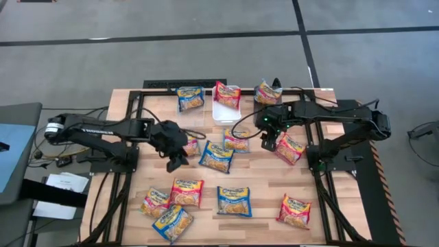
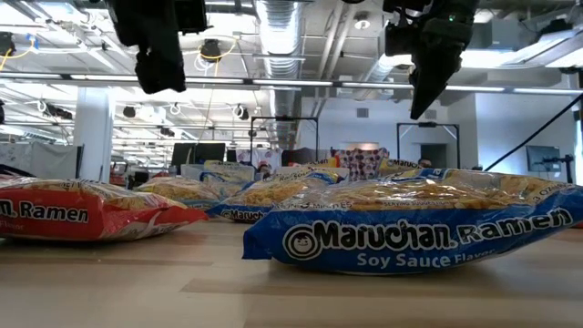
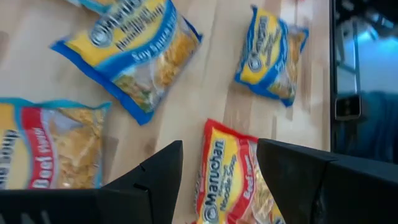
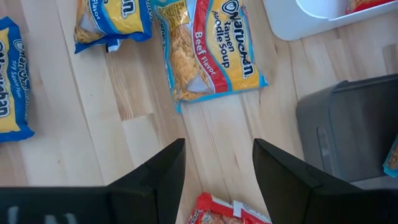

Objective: Sort Maruchan noodles
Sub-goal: Put the red noodle pack into the white bin

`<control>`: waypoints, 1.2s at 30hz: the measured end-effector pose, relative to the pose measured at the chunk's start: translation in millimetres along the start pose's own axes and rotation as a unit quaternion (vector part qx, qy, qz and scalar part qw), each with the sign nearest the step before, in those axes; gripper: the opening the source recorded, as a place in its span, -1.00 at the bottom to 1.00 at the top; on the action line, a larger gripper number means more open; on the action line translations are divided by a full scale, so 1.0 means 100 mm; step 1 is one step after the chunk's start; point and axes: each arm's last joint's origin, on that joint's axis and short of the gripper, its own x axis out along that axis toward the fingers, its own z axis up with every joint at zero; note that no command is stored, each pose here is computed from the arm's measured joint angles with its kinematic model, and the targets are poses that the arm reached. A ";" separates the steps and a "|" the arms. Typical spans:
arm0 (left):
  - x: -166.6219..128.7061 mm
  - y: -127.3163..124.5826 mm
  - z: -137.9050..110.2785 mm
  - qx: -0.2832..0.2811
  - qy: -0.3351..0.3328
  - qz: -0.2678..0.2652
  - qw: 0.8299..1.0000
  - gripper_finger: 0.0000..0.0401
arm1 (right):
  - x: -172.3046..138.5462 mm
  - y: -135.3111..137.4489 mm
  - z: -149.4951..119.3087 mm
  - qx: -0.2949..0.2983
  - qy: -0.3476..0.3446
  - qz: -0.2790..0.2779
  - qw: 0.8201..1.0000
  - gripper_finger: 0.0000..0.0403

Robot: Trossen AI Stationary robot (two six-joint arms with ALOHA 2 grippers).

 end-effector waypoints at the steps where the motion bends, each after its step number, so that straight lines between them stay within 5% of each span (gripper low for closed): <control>1: 0.03 -0.02 -0.01 0.004 0.005 -0.002 1.000 -0.02 | 0.00 0.00 0.00 0.000 0.000 0.000 1.000 0.05; 20: 0.63 -0.20 -0.24 0.039 0.120 0.014 0.992 -0.02 | 0.00 0.00 0.01 0.000 -0.004 0.000 1.000 0.05; 36: 1.03 -0.20 -0.42 0.004 0.192 0.028 0.981 -0.02 | 0.00 0.00 0.01 0.012 -0.005 0.000 1.000 0.05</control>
